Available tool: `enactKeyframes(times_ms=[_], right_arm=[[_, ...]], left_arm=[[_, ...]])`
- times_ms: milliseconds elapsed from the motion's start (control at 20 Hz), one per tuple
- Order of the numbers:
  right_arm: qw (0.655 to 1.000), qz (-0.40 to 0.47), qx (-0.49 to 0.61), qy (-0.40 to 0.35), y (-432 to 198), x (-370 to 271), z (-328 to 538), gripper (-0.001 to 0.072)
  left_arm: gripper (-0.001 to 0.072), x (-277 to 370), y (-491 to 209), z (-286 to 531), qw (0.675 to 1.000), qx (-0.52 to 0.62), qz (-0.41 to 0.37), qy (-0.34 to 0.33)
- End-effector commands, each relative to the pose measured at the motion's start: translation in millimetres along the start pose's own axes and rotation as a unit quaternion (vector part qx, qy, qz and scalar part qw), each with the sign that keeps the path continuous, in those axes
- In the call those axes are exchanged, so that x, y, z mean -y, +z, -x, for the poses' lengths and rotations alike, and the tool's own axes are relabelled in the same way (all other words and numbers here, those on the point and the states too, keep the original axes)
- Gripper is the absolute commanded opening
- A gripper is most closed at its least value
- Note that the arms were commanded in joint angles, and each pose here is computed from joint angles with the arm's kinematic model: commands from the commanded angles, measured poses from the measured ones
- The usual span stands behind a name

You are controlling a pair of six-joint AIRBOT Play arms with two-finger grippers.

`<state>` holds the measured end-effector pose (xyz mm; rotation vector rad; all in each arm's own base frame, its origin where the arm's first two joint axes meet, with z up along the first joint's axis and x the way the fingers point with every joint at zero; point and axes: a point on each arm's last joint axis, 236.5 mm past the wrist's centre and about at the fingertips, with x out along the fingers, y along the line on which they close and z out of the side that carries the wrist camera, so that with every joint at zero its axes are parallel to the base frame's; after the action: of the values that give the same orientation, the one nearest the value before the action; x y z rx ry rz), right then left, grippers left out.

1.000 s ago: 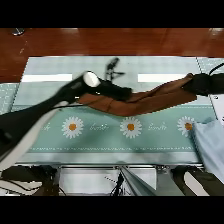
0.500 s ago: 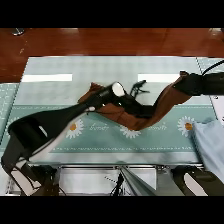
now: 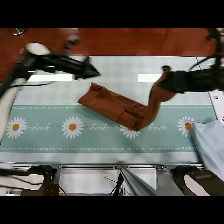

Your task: Fold the shirts.

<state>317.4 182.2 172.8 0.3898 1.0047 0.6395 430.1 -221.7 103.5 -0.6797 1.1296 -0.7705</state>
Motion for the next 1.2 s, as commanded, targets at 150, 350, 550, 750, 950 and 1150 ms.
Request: enactKeyframes(times_ms=[150, 350, 550, 750, 950, 1150], right_arm=[[0.996, 0.042, -0.044, 0.058, 20.3, -54.3, -137.6, 0.0023], [0.993, 0.025, -0.087, 0.075, 19.1, -54.8, -222.9, 0.0023], [0.986, -0.035, -0.111, 0.118, 10.9, -61.7, -274.2, 0.0024], [0.968, -0.063, -0.119, 0.210, 12.4, -98.6, -275.1, 0.0624], [0.960, -0.049, -0.154, 0.228, 24.4, -80.6, -212.1, 0.0622], [0.981, -0.003, -0.132, 0.146, 54.6, -13.0, -78.7, 0.0622]], left_arm=[[0.0018, 24.7, -44.2, 137.2, 0.978, 0.184, -0.085, 0.051], [0.0019, 34.8, -104.9, 140.7, 0.972, 0.201, -0.108, 0.054], [0.0019, 18.8, -128.9, 129.0, 0.976, 0.192, -0.090, 0.055], [0.0018, -17.3, -125.6, 116.4, 0.976, 0.201, -0.045, 0.071], [0.0019, -39.6, -128.6, 105.6, 0.979, 0.189, -0.014, 0.079], [0.0018, -41.2, -128.8, 104.4, 0.979, 0.187, -0.011, 0.079]])
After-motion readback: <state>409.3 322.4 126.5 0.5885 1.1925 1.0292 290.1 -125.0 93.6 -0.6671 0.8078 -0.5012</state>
